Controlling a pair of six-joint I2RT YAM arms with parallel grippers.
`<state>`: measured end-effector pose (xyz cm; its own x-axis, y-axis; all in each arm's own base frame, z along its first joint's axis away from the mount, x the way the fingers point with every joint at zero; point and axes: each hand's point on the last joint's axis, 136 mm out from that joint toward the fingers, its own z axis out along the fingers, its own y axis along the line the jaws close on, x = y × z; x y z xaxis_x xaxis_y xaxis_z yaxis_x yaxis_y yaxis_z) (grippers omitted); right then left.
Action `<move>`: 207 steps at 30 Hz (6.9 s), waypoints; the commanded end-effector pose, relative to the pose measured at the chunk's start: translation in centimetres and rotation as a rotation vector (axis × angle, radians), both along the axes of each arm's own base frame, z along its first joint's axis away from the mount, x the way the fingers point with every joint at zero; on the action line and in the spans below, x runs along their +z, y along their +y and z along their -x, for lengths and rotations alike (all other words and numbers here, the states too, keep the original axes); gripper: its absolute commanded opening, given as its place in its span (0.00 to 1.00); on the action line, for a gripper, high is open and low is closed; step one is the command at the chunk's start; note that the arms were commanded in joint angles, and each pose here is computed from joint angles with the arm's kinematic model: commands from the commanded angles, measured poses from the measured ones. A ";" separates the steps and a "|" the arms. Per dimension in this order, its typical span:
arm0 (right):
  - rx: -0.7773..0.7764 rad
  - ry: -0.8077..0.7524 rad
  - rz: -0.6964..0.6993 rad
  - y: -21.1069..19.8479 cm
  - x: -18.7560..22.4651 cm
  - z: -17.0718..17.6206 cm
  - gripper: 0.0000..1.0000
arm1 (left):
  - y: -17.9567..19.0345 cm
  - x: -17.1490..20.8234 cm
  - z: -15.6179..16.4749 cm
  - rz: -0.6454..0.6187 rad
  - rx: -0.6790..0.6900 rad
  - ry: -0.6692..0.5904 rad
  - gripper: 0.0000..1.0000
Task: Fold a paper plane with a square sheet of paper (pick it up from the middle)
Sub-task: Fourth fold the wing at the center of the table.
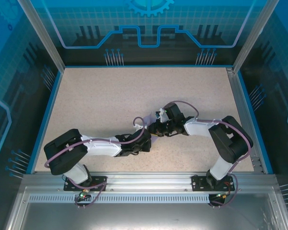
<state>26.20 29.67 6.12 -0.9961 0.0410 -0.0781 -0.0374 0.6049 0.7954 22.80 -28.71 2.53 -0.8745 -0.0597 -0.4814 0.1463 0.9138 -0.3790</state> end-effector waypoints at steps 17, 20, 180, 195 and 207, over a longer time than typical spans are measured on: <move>-0.080 -0.098 0.064 -4.3 2.0 0.7 0.19 | -0.5 1.3 0.0 0.309 -0.140 0.044 0.09; -0.056 -0.121 0.054 -3.7 2.6 1.1 0.19 | 0.0 1.1 -0.1 0.326 -0.145 0.064 0.09; -0.080 0.164 0.205 -3.0 -9.0 -1.3 0.16 | 2.7 -4.1 4.5 0.138 0.018 0.583 0.15; -0.078 0.173 0.219 -3.2 -9.5 -0.9 0.16 | 2.3 -3.3 4.9 0.132 -0.016 0.561 0.09; -0.078 0.181 0.230 -3.3 -9.9 -0.7 0.16 | 2.7 -3.6 5.4 0.107 -0.001 0.592 0.16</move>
